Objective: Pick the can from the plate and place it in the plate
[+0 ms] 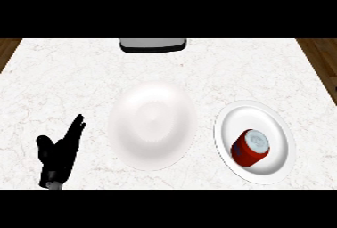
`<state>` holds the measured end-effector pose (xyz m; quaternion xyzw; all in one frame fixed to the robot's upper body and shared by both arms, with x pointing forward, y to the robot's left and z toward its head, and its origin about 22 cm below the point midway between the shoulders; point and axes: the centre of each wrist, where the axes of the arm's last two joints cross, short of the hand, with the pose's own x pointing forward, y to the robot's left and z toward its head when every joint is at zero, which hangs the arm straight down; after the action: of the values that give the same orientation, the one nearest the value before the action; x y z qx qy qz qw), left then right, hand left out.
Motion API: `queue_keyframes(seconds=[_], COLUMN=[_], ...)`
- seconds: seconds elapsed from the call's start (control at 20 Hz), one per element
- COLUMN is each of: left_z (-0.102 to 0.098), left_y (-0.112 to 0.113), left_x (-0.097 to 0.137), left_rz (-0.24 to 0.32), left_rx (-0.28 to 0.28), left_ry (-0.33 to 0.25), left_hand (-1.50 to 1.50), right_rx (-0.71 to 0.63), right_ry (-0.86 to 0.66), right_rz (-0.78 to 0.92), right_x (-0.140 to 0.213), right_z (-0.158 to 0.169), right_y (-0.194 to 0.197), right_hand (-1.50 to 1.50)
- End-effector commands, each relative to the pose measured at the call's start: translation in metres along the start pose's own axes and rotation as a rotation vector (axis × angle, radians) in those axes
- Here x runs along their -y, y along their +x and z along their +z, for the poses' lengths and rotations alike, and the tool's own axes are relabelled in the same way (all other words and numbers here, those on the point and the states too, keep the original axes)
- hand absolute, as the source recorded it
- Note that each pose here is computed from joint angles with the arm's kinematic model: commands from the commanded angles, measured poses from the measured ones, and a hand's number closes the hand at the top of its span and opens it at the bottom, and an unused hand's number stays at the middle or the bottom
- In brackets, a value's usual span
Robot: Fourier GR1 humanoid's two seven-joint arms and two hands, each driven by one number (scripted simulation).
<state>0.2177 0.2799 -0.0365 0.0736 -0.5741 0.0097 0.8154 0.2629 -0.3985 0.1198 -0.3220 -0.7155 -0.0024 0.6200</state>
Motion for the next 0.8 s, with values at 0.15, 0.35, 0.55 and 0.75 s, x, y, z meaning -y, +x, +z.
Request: queue_keyframes(seconds=[0.15, 0.35, 0.55, 0.75], left_z=[-0.003, -0.01, -0.01, -0.001], left_y=[0.006, -0.006, 0.008, 0.011], left_x=[0.032, 0.035, 0.04, 0.05], left_rz=[0.044, 0.052, 0.054, 0.064], left_rx=[-0.041, -0.047, -0.033, -0.029], left_ry=[-0.119, -0.112, -0.118, -0.143], left_hand=[0.0, 0.0, 0.0, 0.0], right_rx=[0.026, -0.006, -0.122, -0.204], right_ry=[-0.131, -0.037, 0.197, 0.374], right_rz=[-0.026, 0.041, 0.275, 0.418], right_x=[0.018, 0.037, 0.04, 0.039], right_z=[0.069, 0.085, 0.074, 0.07], right_y=[-0.025, 0.01, 0.016, 0.041], right_hand=[-1.5, -1.5, -1.5, -1.5])
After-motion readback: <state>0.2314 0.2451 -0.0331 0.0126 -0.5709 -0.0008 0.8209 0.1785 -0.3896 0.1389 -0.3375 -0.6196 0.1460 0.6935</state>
